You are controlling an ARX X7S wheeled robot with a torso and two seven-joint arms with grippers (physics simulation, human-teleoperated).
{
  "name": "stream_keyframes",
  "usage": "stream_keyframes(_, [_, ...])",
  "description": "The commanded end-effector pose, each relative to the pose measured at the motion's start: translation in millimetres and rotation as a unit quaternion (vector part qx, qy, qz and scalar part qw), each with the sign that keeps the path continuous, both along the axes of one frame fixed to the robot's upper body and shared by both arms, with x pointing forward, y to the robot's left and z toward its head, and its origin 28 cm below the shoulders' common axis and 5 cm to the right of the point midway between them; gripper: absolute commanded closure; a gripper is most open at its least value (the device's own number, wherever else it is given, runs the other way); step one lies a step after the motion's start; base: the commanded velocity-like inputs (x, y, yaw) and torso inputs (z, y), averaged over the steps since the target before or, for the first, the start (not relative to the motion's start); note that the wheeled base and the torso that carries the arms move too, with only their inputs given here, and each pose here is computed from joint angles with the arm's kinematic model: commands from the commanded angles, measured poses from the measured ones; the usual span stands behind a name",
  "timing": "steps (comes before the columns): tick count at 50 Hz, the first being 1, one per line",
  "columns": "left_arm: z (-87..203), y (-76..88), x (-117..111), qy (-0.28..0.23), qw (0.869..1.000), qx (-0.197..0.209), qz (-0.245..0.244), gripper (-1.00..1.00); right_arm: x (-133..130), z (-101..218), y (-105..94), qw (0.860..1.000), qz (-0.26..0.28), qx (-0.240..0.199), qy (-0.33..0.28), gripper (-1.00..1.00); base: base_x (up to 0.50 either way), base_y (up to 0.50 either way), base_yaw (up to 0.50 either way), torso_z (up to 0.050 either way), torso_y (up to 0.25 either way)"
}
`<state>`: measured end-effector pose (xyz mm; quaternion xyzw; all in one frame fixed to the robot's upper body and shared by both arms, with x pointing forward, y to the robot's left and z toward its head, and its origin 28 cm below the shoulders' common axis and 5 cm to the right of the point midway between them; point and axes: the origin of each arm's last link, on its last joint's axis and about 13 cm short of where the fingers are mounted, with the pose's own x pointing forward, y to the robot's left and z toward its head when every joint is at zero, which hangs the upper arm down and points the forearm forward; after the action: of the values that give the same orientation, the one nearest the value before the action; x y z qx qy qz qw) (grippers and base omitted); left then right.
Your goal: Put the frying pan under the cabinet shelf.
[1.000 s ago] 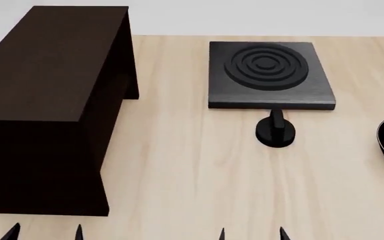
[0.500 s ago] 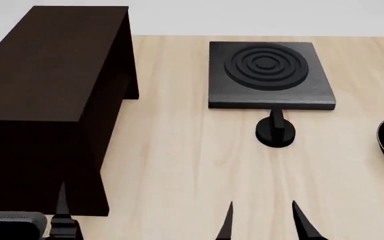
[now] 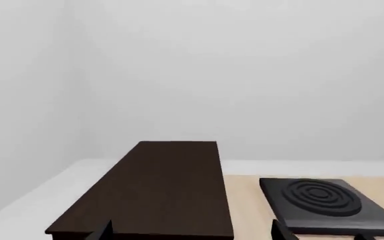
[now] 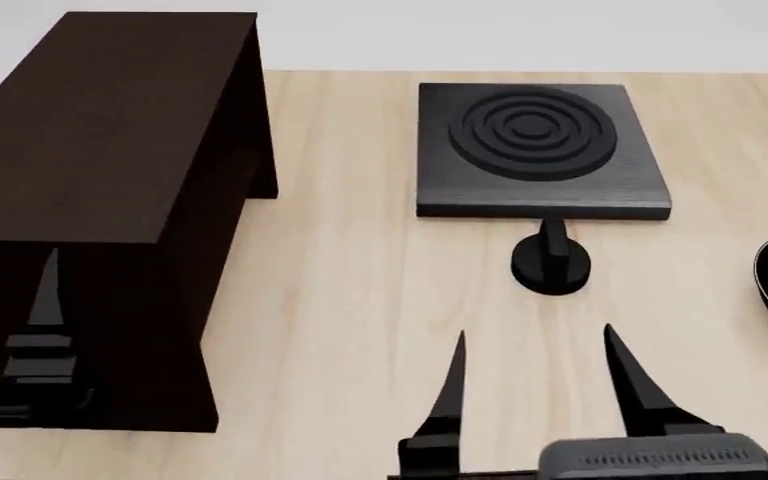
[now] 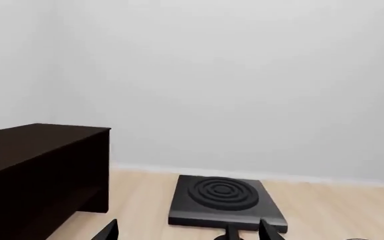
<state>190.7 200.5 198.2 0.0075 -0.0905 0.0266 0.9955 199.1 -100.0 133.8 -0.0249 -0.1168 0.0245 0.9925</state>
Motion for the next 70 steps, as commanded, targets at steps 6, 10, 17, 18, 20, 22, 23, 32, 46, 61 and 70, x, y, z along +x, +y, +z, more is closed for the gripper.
stream_keyframes(6, [31.8,0.1,-15.3,-0.024,0.999,0.005,0.035,-1.00,-10.9,22.9,3.4,0.999,0.006,-0.005,-0.032,-1.00,0.00,0.00,0.00,0.000,0.000])
stream_keyframes(10, [41.0,6.8,-14.4,-0.030,0.996,-0.019,0.082,-1.00,-11.2,22.3,4.1,0.999,0.009,-0.002,-0.034,-1.00,0.00,0.00,0.00,0.000,0.000])
stream_keyframes(17, [57.5,20.3,-19.8,-0.048,0.991,-0.028,0.122,-1.00,-11.3,19.7,3.4,0.999,0.010,0.006,-0.031,-1.00,0.00,0.00,0.00,0.000,0.000])
stream_keyframes(18, [59.5,21.8,-20.9,-0.053,0.990,-0.029,0.125,-1.00,-11.2,19.5,3.4,0.999,0.009,0.006,-0.032,-1.00,0.00,0.00,0.00,0.000,0.000])
stream_keyframes(20, [63.3,25.9,-23.1,-0.060,0.988,-0.031,0.138,-1.00,-11.7,20.1,2.9,0.999,0.004,0.014,-0.041,-1.00,0.00,0.00,0.00,0.000,0.000])
stream_keyframes(22, [66.7,32.1,-24.9,-0.065,0.985,-0.031,0.154,-1.00,-11.6,19.5,3.4,0.999,0.007,0.010,-0.036,-1.00,0.00,0.00,0.00,0.000,0.000])
stream_keyframes(23, [67.3,33.7,-25.2,-0.065,0.985,-0.026,0.156,-1.00,-11.6,19.0,3.6,0.999,0.008,0.010,-0.036,-1.00,0.00,0.00,0.00,0.000,0.000])
stream_keyframes(32, [76.0,54.3,-33.0,-0.079,0.973,-0.027,0.216,-1.00,-11.6,18.0,4.7,0.999,0.011,0.007,-0.035,-1.00,0.00,0.00,0.00,0.000,0.000])
stream_keyframes(46, [75.3,79.0,-36.0,-0.063,0.949,-0.047,0.304,-1.00,-11.3,17.5,4.9,0.999,0.020,0.020,-0.031,-1.00,0.00,0.00,0.00,0.000,0.000])
stream_keyframes(61, [75.1,99.7,-41.7,-0.057,0.931,-0.075,0.353,-1.00,-10.5,20.5,4.3,0.999,0.015,0.021,-0.038,-1.00,0.00,0.00,0.00,0.000,0.000])
stream_keyframes(70, [75.4,106.4,-47.3,-0.062,0.920,-0.082,0.379,-1.00,-11.5,21.7,3.5,0.999,0.012,0.026,-0.041,-1.00,0.00,0.00,0.00,0.000,0.000])
